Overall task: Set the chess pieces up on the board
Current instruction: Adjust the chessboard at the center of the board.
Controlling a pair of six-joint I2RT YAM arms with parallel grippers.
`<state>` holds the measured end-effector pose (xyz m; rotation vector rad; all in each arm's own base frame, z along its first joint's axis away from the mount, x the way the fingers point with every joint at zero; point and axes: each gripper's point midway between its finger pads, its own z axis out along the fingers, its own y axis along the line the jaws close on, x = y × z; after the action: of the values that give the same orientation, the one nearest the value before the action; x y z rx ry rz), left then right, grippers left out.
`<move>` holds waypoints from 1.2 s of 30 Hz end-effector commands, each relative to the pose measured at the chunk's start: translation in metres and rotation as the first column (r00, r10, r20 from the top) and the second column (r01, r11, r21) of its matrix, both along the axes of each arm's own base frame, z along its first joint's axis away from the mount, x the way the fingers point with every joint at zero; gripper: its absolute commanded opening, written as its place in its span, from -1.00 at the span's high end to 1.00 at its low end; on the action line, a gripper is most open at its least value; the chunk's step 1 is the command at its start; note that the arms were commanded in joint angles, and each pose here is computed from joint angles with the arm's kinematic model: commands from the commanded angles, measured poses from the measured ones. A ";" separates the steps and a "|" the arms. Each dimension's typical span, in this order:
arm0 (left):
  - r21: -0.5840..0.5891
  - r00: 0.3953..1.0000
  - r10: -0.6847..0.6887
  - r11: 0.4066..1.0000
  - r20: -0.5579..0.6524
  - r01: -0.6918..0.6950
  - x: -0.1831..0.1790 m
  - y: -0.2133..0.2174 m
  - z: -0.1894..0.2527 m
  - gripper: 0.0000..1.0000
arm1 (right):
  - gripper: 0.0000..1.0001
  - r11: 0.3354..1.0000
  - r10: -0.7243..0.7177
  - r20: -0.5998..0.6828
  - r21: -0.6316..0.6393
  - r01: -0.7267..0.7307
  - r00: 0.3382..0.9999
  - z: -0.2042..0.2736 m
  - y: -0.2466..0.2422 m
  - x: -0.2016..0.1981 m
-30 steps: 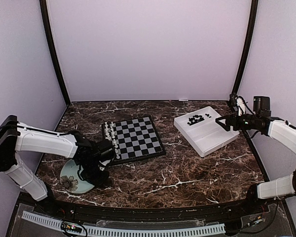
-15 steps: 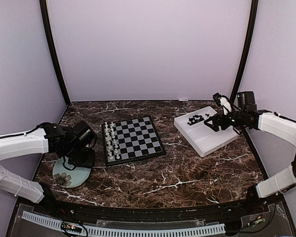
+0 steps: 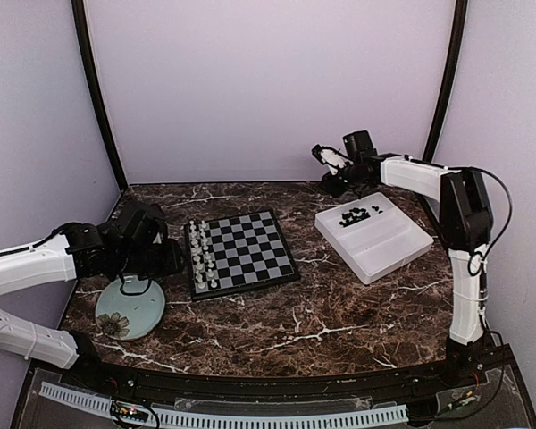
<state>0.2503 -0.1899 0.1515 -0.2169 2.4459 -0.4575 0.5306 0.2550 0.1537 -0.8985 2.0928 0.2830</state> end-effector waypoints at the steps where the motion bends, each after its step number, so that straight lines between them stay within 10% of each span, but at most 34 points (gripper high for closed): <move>1: -0.100 0.996 -0.047 0.994 0.072 0.054 0.003 -0.018 0.017 0.33 | 0.82 0.999 -0.017 0.012 -0.040 0.018 1.000 -0.013 0.037 0.032; 8: -0.097 0.988 -0.146 0.984 0.054 0.150 -0.012 -0.040 0.014 0.42 | 0.99 0.997 -0.009 0.078 -0.074 0.015 0.997 -0.046 0.098 0.057; 15: -0.006 0.997 0.053 0.999 -0.056 -0.054 -0.027 -0.008 -0.020 0.43 | 1.00 0.982 0.029 0.101 -0.188 -0.009 0.994 -0.084 0.119 0.042; 21: -0.002 0.975 0.221 0.975 0.031 -0.221 0.021 0.042 0.007 0.39 | 1.00 0.971 0.050 0.029 -0.235 -0.041 0.998 -0.105 0.107 0.020; 28: -0.059 0.972 0.236 0.970 -0.014 -0.237 0.088 0.068 -0.002 0.99 | 1.00 0.961 0.087 -0.050 -0.258 -0.096 0.995 -0.115 0.096 -0.016; 36: -0.111 0.963 0.250 0.959 -0.098 -0.261 0.151 0.095 -0.049 1.00 | 1.00 0.951 0.143 -0.096 -0.263 -0.164 0.985 -0.113 0.092 -0.059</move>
<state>0.3718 -0.0899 0.0960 -0.6749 2.4618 -0.3555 0.4957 0.3409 0.0280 -1.1842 2.1936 0.0700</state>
